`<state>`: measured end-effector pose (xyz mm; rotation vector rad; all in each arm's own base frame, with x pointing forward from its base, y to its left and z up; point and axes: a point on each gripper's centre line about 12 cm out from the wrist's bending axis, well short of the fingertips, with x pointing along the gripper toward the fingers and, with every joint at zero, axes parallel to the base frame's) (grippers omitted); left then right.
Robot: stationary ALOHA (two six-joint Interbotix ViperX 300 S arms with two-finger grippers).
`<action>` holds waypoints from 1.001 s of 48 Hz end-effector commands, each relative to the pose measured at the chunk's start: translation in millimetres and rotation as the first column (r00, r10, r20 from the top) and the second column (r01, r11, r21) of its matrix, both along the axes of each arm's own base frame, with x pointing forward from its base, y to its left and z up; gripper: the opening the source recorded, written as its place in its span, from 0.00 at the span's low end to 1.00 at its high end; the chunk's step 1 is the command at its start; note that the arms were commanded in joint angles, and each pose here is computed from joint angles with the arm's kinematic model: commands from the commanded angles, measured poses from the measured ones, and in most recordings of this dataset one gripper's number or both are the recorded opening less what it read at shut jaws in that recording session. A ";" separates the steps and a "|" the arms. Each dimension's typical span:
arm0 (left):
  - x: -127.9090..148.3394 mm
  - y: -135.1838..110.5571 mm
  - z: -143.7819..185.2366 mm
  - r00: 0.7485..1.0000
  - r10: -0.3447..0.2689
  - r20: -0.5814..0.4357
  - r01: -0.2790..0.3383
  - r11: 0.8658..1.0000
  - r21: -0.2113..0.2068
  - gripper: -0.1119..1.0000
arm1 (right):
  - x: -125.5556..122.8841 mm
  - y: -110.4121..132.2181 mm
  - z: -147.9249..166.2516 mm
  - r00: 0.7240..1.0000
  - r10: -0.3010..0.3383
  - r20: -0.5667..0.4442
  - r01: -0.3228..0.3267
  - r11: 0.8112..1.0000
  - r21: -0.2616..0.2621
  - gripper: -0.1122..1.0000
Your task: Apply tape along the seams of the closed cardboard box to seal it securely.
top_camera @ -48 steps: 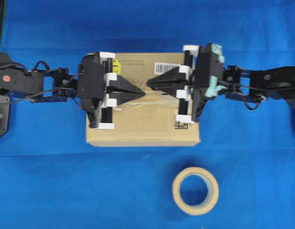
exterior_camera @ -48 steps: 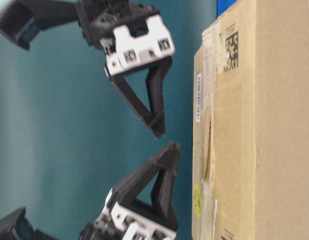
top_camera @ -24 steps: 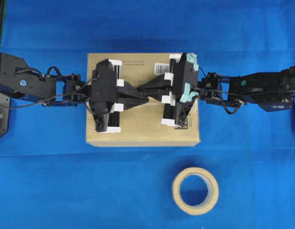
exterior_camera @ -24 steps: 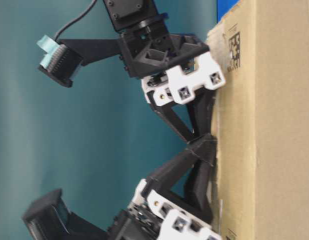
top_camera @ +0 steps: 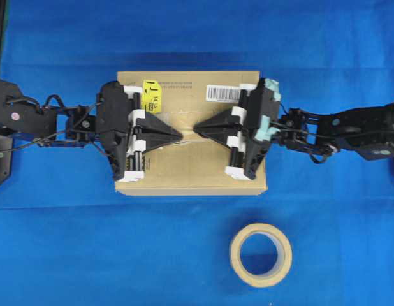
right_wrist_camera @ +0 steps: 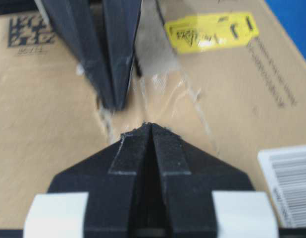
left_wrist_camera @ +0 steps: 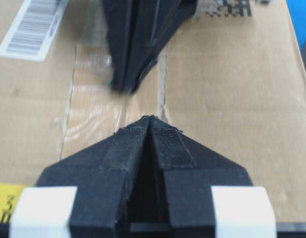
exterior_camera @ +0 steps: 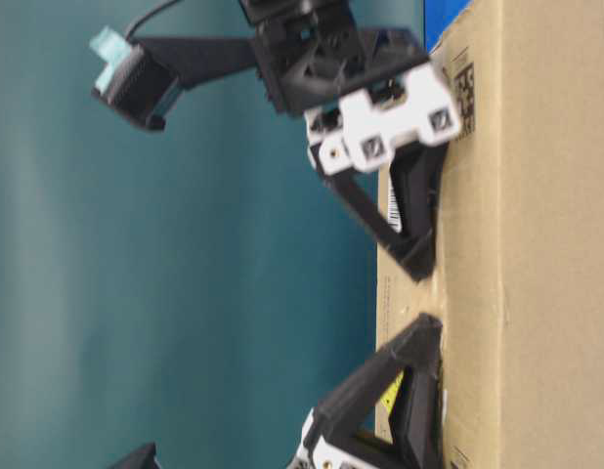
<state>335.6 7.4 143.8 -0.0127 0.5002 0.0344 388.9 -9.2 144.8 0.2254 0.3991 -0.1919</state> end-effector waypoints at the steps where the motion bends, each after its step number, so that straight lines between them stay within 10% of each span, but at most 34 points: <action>1: -11.8 -2.7 -10.1 0.999 -0.006 -0.041 0.006 1.000 -0.003 0.10 | -13.3 10.3 -8.8 0.999 0.021 -0.041 -0.021 1.000 0.011 0.09; 24: -15.6 -2.2 -6.2 1.000 0.001 -0.030 -0.002 1.000 -0.014 0.10 | -28.0 11.0 -4.4 1.000 0.010 -0.025 -0.009 1.000 0.010 0.09; 48: -19.5 -7.3 91.1 0.980 -0.030 0.198 0.028 1.000 0.013 0.10 | -63.9 9.4 115.9 0.962 0.087 0.259 -0.055 0.990 -0.128 0.09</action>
